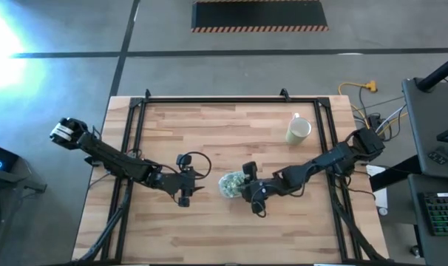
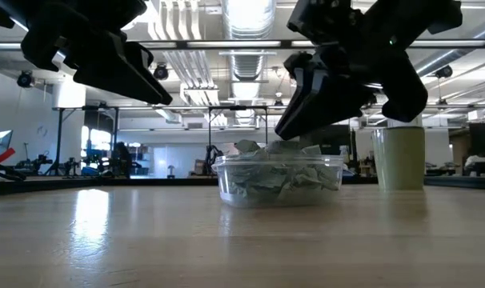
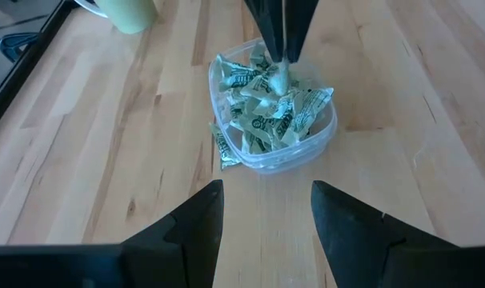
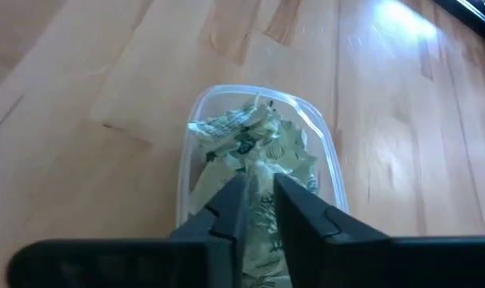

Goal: Pick and place items into bin
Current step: Put the Stevia packet into the transparent bin, then return to Home Position

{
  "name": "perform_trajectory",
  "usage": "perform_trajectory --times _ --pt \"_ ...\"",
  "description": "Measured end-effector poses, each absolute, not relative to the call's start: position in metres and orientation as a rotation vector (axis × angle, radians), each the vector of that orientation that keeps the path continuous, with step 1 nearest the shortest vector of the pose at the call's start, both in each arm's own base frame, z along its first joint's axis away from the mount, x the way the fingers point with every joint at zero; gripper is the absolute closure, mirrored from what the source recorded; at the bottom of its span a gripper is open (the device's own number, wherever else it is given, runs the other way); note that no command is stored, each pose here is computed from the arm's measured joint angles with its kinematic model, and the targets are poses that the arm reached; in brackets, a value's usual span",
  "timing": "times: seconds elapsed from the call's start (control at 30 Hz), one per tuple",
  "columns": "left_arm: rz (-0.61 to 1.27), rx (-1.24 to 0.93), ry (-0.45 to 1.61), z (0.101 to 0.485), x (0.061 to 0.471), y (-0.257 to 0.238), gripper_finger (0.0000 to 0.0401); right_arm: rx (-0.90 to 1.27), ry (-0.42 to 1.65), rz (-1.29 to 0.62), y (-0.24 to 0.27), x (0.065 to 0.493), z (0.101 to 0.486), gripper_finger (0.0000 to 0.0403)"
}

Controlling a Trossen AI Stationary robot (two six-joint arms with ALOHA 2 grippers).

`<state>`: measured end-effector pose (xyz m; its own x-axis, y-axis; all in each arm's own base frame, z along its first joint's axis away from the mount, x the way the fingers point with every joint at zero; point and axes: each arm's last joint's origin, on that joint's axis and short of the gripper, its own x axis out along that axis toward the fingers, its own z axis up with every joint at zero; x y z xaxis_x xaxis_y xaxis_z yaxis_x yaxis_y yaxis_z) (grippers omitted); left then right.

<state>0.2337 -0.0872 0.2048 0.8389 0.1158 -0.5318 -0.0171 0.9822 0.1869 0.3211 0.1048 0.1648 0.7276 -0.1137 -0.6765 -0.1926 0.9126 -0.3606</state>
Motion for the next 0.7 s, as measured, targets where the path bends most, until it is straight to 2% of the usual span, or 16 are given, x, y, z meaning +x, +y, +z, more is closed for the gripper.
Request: perform_trajectory --times 0.17,0.3,0.53,0.7 --pt "0.071 0.175 0.571 0.205 0.234 -0.087 0.0228 -0.447 0.755 0.012 0.104 0.321 0.166 0.0303" --pt "0.075 0.16 0.568 0.206 0.234 -0.087 0.0228 -0.492 0.748 0.007 0.103 0.321 0.17 0.0273" --pt "0.064 0.198 0.557 0.208 0.235 -0.088 0.0228 -0.515 0.724 0.039 0.109 0.308 0.201 0.0257" --pt "0.042 0.306 0.355 0.23 0.245 -0.085 0.0228 -0.443 0.648 0.015 0.1 0.287 0.235 0.0262"
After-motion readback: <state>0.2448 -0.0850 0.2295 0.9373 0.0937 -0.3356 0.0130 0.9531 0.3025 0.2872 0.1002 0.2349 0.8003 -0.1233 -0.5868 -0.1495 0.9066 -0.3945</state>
